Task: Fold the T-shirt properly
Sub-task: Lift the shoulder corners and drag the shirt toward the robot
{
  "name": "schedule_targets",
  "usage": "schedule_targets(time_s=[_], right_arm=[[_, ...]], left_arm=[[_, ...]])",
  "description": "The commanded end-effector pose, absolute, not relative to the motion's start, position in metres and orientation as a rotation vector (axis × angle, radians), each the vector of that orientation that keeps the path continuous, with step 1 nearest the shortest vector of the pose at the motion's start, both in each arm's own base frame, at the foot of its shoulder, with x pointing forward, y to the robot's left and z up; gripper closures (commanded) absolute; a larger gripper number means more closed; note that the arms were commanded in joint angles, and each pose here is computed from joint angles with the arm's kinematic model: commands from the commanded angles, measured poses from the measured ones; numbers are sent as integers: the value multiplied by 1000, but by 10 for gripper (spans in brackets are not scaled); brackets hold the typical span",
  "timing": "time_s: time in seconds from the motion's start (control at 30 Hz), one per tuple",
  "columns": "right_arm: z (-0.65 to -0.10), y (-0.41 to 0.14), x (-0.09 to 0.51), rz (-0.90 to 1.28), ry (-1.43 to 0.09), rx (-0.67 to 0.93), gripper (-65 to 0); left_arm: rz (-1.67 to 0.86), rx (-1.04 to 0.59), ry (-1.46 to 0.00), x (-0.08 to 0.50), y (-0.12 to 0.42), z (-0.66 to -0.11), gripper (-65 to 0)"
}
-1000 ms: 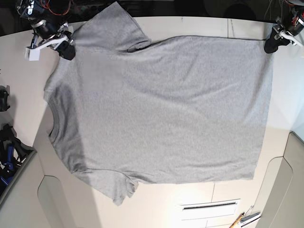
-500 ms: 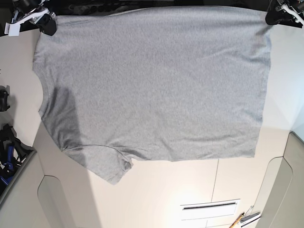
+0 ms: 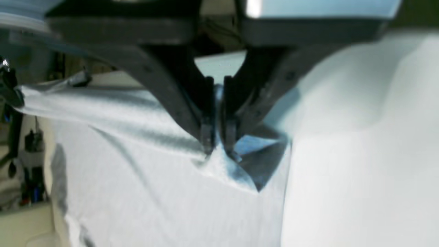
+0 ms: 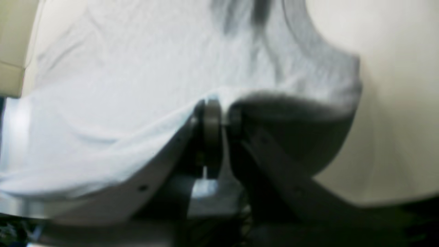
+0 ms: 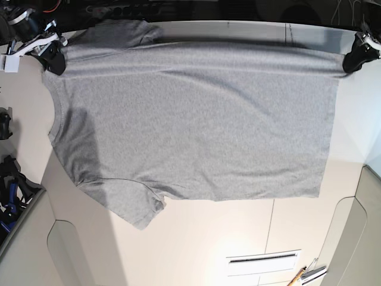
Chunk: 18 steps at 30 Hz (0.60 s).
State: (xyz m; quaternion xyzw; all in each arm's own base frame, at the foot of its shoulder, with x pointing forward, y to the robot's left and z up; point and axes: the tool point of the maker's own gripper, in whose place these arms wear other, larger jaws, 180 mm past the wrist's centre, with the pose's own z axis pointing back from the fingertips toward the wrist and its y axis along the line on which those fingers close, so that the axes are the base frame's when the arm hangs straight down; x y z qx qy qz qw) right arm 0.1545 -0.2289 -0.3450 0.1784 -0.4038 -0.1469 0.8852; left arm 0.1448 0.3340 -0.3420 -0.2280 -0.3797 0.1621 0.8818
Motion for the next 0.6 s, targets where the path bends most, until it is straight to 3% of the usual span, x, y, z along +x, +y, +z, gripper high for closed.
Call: schedule_targets(time_s=[0.0,0.3,0.57], right_arm=[[-334,-232,164,-271,-887,357,0],[-344,-204,218,-80,-872,310,0],[-376,-186,255,-28,-838,303,0]], left_arm=[[307,-463,-836,156,338,-330,0],[208,-428,-859,198,319,-342,0],[223,-284,-883,213,338,-347,0]])
